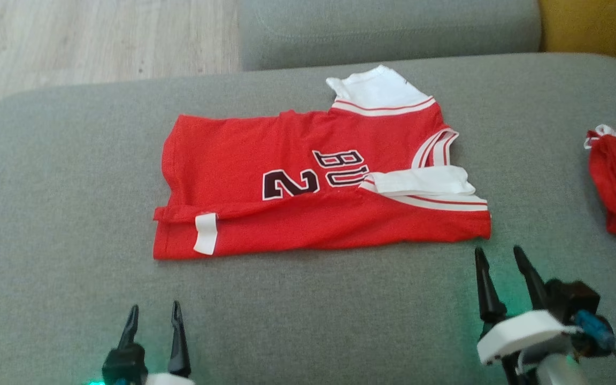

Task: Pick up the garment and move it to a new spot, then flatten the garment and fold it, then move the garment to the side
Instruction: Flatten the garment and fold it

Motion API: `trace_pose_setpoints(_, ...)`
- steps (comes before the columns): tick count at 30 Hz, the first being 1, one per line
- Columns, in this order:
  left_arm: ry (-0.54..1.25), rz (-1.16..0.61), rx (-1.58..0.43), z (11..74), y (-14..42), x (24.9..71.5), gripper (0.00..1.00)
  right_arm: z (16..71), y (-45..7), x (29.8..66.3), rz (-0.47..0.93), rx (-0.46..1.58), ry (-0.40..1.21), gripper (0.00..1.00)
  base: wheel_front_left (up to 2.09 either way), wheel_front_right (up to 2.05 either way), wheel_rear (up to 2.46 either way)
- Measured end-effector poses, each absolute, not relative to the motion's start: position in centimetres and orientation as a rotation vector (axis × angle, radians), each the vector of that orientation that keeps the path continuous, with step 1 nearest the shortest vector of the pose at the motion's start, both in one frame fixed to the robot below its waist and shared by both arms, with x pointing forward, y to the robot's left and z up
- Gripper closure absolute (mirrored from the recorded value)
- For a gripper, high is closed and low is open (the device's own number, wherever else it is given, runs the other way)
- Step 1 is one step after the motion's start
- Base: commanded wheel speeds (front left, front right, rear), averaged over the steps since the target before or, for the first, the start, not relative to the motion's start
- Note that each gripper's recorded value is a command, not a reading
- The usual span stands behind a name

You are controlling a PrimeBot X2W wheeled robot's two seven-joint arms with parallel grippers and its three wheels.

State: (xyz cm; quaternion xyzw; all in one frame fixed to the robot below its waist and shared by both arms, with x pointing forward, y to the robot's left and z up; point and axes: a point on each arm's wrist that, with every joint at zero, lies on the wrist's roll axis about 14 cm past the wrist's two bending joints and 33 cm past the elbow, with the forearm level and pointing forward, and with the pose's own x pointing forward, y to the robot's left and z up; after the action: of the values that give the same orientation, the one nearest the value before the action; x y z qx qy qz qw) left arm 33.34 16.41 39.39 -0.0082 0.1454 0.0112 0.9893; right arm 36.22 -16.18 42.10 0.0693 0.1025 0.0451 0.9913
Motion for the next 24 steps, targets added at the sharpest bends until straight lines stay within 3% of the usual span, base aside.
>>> trace_pose_setpoints(13, 0.309, 0.050, -0.094, 38.9, 16.5, 33.2, 0.00, 40.6, -15.7, 35.3, 0.100, 0.141, 0.256, 0.00, 0.00, 0.00, 0.00)
trace_pose_setpoints(21, 0.219, 0.037, -0.110, 41.3, 16.5, 40.4, 0.00, 41.3, -15.3, 39.6, 0.112, 0.153, 0.221, 0.00, 0.00, 0.00, 0.00)
trace_pose_setpoints(24, 0.261, 0.030, -0.107, 39.9, 16.3, 41.6, 0.00, 41.0, -15.3, 40.7, 0.110, 0.158, 0.225, 0.00, 0.00, 0.00, 0.00)
